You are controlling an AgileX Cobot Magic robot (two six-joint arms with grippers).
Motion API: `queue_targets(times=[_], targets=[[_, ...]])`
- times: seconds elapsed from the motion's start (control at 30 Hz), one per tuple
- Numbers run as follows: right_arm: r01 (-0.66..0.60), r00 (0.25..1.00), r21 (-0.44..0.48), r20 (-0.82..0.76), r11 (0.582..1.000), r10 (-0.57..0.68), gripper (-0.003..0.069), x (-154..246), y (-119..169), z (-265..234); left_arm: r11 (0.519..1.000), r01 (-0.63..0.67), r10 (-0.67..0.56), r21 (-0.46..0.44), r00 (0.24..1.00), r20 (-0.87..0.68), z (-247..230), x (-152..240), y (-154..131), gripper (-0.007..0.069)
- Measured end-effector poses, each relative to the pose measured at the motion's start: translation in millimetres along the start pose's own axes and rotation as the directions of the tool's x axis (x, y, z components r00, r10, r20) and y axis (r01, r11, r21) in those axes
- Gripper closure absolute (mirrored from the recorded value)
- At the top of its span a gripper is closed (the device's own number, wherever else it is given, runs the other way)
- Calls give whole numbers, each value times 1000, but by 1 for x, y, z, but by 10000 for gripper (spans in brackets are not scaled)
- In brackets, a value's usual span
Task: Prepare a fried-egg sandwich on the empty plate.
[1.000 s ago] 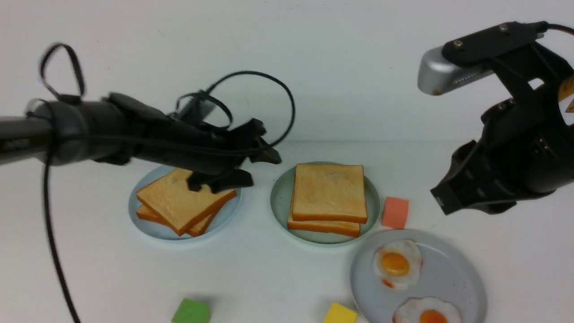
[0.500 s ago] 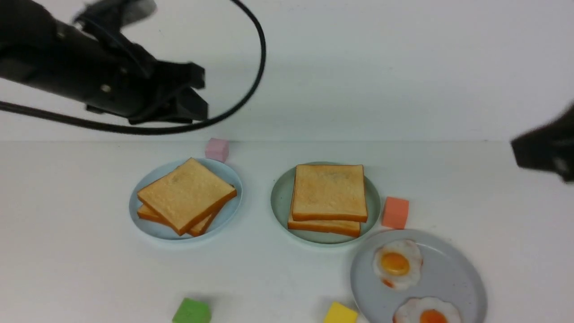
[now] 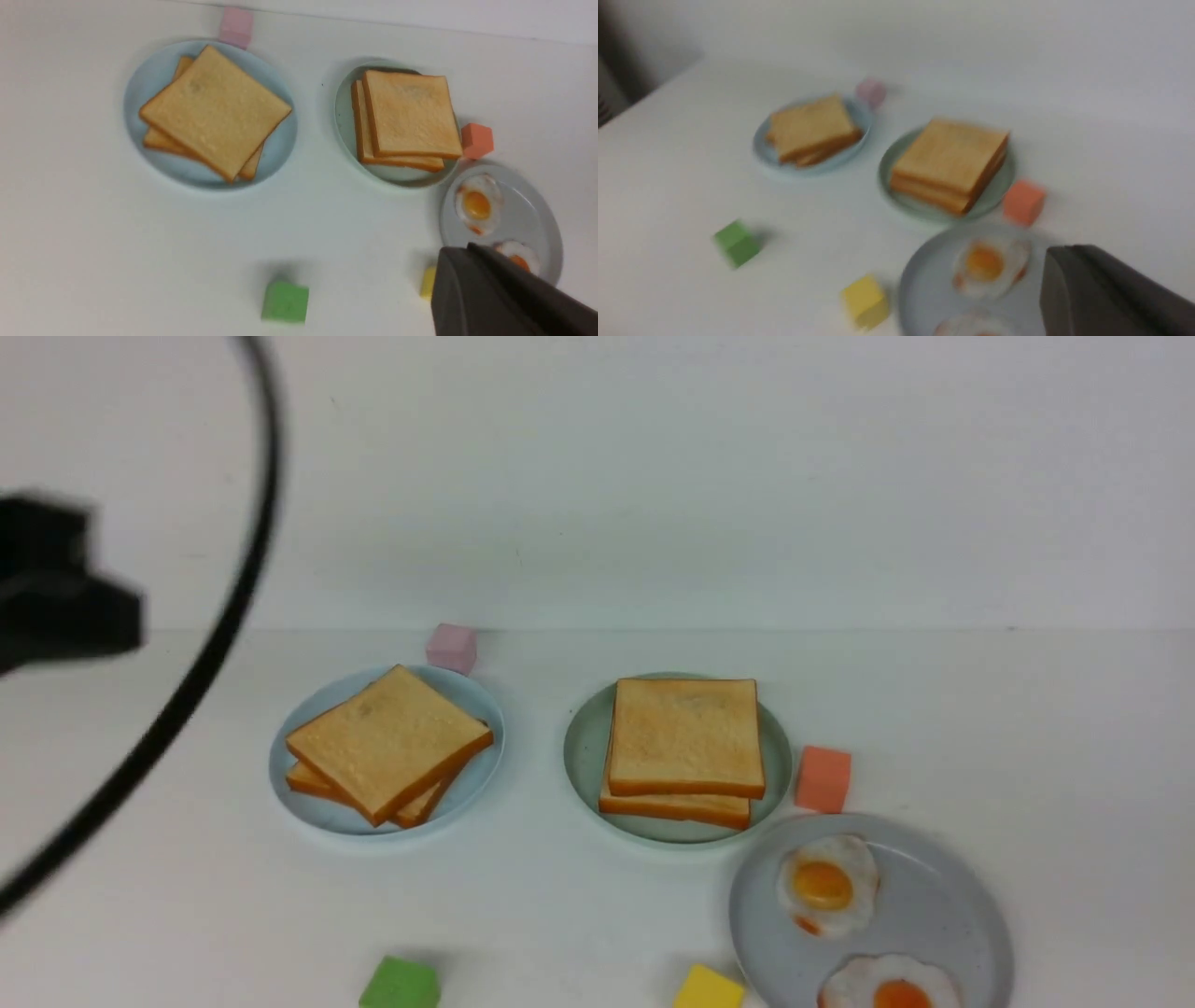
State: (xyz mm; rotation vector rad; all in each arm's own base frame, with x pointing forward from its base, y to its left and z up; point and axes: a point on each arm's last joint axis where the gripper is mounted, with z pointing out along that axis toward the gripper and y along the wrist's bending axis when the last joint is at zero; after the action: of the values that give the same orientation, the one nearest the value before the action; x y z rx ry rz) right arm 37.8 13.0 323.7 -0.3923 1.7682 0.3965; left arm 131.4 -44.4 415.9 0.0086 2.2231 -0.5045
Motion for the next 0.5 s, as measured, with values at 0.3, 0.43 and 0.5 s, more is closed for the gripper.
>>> queue_targets(times=[0.3,0.43,0.5], targets=[[103,987,80,113,992,-111,671,40,-12,-11,993,105,-109,46,990,85,-58,106,17,638],[109,987,84,113,990,-118,671,42,-12,-10,994,102,-107,39,986,130,-66,127,23,638],[109,986,84,114,990,-118,671,42,-12,-10,995,98,-102,35,984,144,-68,129,24,638]])
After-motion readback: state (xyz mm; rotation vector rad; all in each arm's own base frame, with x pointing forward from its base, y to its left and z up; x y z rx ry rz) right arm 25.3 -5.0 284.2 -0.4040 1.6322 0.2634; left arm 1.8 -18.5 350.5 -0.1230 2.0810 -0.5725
